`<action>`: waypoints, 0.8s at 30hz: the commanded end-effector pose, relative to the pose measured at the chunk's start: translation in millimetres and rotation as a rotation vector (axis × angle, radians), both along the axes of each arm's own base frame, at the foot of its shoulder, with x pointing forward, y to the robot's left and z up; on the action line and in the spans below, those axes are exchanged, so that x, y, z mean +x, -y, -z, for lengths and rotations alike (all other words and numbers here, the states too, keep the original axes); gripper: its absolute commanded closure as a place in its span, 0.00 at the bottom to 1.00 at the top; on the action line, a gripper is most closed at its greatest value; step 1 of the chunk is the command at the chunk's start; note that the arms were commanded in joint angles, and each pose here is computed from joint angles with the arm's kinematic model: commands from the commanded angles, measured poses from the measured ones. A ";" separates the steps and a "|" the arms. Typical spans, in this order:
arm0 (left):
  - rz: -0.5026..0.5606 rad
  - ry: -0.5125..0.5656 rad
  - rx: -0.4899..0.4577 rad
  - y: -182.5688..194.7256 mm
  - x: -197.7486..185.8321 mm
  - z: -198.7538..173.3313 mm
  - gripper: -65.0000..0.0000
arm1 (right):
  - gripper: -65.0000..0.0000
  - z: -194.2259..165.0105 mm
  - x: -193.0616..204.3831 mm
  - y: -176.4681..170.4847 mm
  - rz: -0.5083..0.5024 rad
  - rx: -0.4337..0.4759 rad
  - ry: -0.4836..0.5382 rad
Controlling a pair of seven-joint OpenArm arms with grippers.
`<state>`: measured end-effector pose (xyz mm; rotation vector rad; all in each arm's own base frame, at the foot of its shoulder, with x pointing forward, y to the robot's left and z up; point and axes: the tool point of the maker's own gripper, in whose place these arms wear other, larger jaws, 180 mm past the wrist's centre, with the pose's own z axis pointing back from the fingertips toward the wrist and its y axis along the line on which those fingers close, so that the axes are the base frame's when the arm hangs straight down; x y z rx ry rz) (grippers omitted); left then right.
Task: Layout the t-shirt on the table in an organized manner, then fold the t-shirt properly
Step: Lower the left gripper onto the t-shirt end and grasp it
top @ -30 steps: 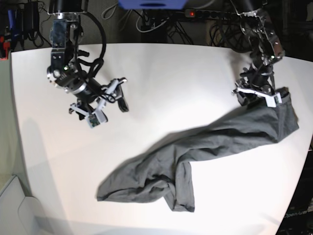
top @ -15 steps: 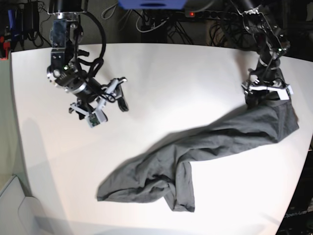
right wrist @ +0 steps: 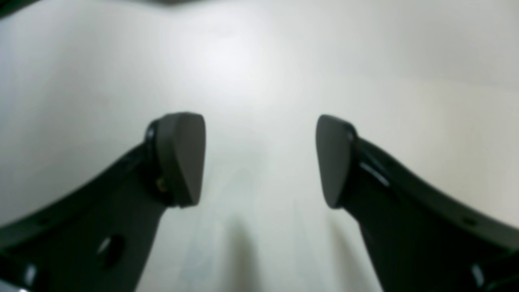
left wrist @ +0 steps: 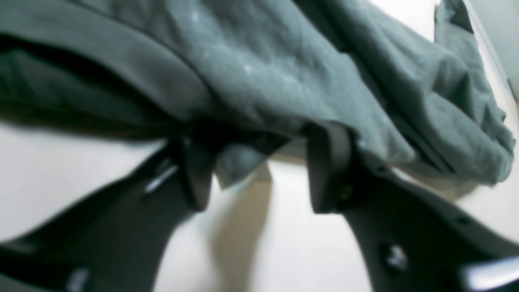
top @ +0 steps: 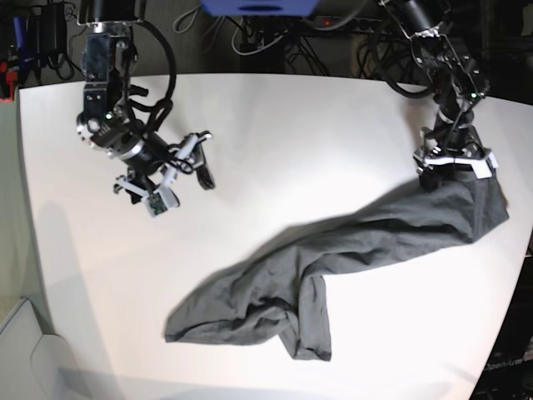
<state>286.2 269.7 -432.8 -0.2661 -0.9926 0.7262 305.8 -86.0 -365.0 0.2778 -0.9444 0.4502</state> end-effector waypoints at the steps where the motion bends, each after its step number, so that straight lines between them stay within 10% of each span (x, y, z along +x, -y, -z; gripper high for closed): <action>1: 0.037 -0.163 -0.045 15.6 -24.8 32.8 0.55 | 0.33 -13.8 7.5 -1.2 -0.003 0.020 0.051; 18: 0.044 -0.159 -0.037 15.4 -20.3 30.5 0.63 | 0.33 -13.8 7.5 -1.2 -0.003 0.020 0.051; 24: 0.041 -0.161 -0.038 14.5 -21.3 31.4 0.84 | 0.33 -13.8 7.5 -1.2 -0.003 0.020 0.051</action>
